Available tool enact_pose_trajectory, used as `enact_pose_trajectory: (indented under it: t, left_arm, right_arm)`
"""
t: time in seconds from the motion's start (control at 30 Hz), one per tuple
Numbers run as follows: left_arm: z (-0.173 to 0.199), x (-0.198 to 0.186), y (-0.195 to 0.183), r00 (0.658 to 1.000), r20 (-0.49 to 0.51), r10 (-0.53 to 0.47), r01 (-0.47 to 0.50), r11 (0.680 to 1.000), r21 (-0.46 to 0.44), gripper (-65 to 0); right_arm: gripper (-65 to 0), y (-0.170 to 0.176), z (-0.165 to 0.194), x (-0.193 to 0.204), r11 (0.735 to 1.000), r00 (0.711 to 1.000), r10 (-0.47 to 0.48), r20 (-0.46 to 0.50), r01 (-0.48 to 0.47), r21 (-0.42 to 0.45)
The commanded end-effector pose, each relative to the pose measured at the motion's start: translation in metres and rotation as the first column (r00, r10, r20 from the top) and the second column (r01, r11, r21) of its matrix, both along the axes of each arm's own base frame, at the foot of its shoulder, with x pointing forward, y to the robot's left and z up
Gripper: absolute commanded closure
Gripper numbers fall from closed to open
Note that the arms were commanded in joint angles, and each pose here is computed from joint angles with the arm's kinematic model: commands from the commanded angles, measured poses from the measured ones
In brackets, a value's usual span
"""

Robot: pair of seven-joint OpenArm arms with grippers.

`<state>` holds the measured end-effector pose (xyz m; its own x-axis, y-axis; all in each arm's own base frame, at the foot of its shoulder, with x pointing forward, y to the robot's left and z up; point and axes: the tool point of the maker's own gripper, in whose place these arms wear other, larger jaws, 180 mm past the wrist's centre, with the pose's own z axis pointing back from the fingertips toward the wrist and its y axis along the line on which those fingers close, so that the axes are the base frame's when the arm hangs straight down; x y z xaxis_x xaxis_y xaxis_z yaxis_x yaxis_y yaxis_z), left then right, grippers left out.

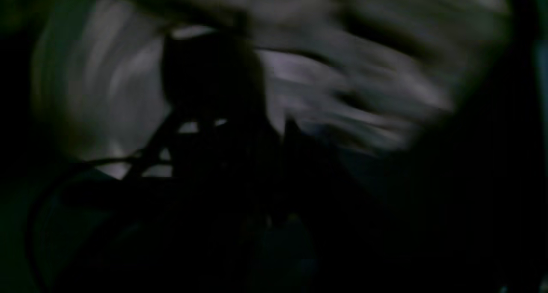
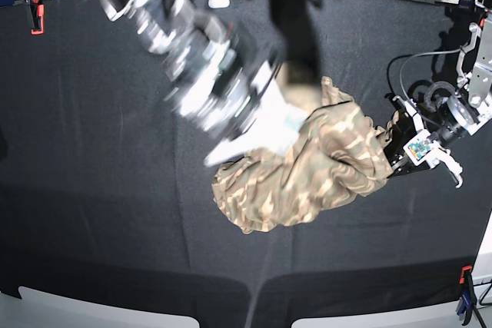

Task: Layout the t-shirt on the table in an organized manner, then fold the t-shirt properly
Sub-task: 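Lift the t-shirt and pull the grippers apart to spread it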

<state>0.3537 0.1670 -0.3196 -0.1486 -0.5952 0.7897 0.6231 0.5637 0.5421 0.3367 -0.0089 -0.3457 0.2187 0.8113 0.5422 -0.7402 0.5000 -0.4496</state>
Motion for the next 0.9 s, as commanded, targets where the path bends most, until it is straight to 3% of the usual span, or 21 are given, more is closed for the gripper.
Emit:
enact_pose_trajectory:
  t: [0.0,0.17,0.27,0.5,0.63,0.73,0.87]
  left_arm:
    - [0.020,0.008,0.004,0.998,0.058,0.000,0.001,1.000,-0.014,0.0]
    - [0.022,0.008,0.002,0.998,0.068,-0.008,0.010,1.000,-0.024,0.0]
    - [0.031,0.010,0.001,0.997,0.074,0.005,0.002,0.996,-0.089,0.0]
    - [0.054,0.020,0.001,0.995,0.096,0.035,-0.015,0.978,-0.208,0.0]
    - [0.067,0.028,0.002,0.992,0.114,0.048,-0.018,0.968,-0.249,0.0]
    - [0.068,0.034,0.005,0.992,0.105,0.065,-0.040,0.973,-0.228,0.0]
    - [0.062,0.047,0.014,0.991,0.059,0.117,-0.106,0.981,-0.163,0.0]
  right_arm:
    - [0.0,-0.012,0.027,0.023,0.998,0.996,-0.043,0.077,0.040,0.039]
    - [0.0,-0.069,0.084,0.073,0.968,0.965,-0.207,0.160,0.179,0.173]
    - [0.0,-0.097,0.118,0.095,0.950,0.935,-0.272,0.229,0.223,0.218]
    - [0.0,-0.154,0.195,0.127,0.905,0.837,-0.398,0.376,0.292,0.308]
    - [0.0,-0.186,0.219,0.145,0.862,0.784,-0.484,0.389,0.349,0.367]
    - [0.0,-0.204,0.218,0.158,0.829,0.772,-0.532,0.347,0.393,0.397]
    - [0.0,-0.211,0.204,0.172,0.795,0.788,-0.559,0.259,0.420,0.438]
